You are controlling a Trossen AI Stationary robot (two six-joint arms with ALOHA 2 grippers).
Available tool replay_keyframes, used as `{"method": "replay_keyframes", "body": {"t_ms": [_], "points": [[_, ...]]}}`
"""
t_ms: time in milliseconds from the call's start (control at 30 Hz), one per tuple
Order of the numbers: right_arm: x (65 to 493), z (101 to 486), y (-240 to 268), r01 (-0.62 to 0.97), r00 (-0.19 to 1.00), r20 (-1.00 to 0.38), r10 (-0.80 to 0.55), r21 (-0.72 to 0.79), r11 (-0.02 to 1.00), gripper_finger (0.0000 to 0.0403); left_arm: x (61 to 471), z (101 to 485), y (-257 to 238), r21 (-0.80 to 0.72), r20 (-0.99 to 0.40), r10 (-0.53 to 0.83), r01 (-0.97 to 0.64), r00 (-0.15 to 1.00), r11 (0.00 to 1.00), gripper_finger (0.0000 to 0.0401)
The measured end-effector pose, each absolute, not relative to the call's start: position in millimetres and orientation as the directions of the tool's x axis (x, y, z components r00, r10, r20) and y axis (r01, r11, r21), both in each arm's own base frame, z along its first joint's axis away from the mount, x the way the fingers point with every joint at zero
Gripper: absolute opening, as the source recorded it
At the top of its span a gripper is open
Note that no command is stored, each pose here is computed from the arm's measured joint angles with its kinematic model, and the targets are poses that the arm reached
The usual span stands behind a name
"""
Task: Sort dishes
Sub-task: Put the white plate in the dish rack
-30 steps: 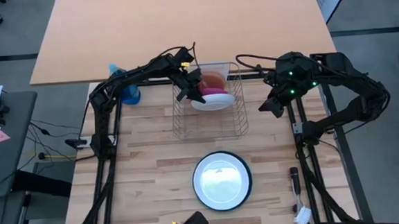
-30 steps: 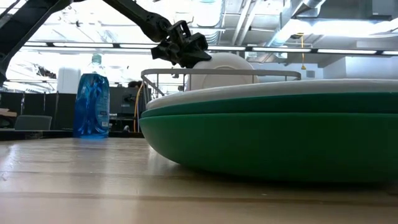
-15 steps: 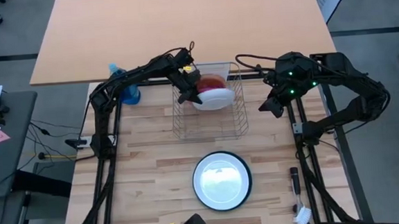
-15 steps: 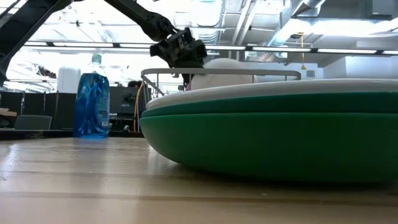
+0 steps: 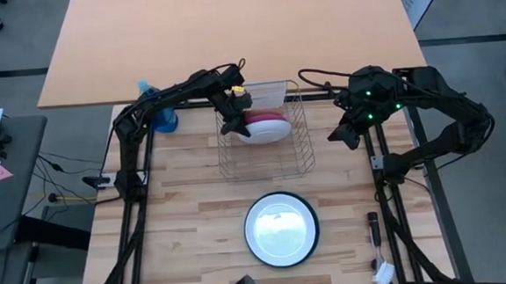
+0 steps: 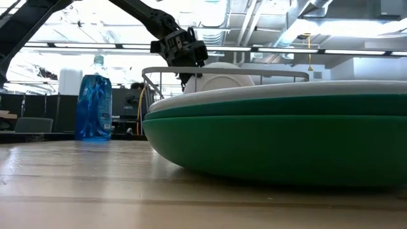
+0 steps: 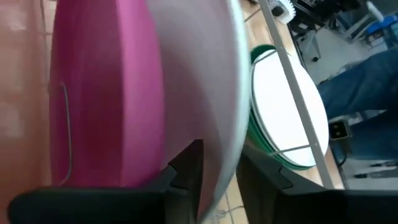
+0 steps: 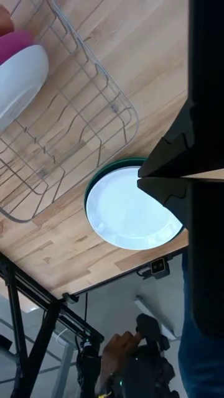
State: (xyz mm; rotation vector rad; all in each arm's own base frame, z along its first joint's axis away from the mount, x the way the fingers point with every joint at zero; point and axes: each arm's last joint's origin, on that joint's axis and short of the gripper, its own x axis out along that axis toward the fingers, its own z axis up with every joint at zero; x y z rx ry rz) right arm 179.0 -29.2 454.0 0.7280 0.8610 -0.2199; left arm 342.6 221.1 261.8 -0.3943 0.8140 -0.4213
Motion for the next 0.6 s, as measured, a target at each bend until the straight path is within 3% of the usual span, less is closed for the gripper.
{"method": "replay_keyframes", "body": {"t_ms": [400,600], "points": [[179,454,-29,0.455,0.647,-0.755,0.106,0.494,0.741,0.001,343,299,212,-0.298,-0.688,-0.372,0.225,0.623,0.928,0.0215],[179,454,-29,0.455,0.647,-0.755,0.106,0.493,0.741,0.001,332,334,204,-0.243,-0.69,-0.32,0.208,0.65,0.947,0.0246]]}}
